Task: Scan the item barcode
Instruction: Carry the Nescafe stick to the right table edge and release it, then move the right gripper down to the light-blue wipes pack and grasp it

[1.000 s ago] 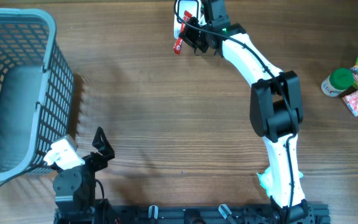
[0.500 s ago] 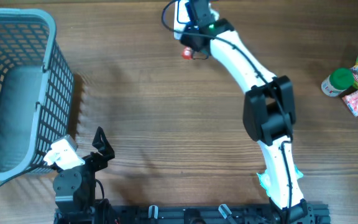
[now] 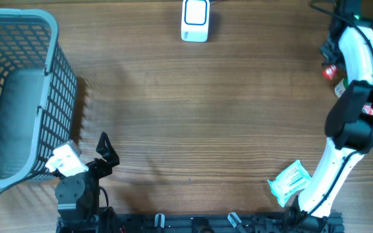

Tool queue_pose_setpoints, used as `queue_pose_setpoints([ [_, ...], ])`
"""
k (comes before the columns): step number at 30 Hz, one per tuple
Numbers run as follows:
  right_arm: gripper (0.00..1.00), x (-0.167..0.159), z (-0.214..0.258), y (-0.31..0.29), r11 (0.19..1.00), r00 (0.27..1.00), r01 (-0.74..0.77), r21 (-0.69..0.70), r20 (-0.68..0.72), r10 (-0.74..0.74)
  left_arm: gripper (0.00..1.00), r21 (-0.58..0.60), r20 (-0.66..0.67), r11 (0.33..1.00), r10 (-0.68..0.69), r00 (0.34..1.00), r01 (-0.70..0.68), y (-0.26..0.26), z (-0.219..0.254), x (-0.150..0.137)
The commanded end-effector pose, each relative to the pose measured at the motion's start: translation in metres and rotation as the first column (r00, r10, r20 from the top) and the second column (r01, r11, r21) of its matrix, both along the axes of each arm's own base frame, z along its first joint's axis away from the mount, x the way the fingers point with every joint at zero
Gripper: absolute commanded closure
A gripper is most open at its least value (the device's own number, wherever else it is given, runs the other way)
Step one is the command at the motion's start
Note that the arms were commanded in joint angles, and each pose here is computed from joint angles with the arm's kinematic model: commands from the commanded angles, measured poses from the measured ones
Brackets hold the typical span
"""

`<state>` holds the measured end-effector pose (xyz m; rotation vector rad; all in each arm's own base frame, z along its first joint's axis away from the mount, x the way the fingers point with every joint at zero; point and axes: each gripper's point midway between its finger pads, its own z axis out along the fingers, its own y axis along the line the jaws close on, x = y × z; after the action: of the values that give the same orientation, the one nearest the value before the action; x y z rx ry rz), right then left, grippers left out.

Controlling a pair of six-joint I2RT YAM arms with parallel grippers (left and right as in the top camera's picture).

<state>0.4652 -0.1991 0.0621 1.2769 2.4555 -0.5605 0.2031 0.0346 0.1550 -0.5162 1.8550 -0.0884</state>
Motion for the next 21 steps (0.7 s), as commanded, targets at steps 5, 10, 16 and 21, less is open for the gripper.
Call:
queue_pose_setpoints([
  [5, 0.0, 0.024, 0.062, 0.035, 0.964, 0.969, -0.165, 0.211, 0.219, 0.118, 0.0, -0.008, 0.009, 1.0, -0.001, 1.0, 0.001, 0.0, 0.001, 0.0],
  [10, 0.0, 0.024, 0.17, 0.165, 0.885, 0.855, -0.412, 0.216, 0.427, 0.294, 0.0, -0.008, 0.009, 1.0, -0.001, 1.0, 0.001, 0.0, 0.001, 0.0],
  [16, 0.0, -0.045, 0.172, 0.327, 0.706, 0.76, -0.647, 0.289, 0.318, 0.567, 0.0, -0.008, 0.009, 1.0, -0.001, 1.0, 0.001, 0.0, 0.001, 0.0],
  [21, 0.0, -0.113, 0.12, 0.368, 0.611, 0.681, -0.698, 0.372, 0.081, 0.728, 0.0, -0.008, 0.009, 1.0, -0.001, 1.0, 0.001, 0.0, 0.001, 0.0],
])
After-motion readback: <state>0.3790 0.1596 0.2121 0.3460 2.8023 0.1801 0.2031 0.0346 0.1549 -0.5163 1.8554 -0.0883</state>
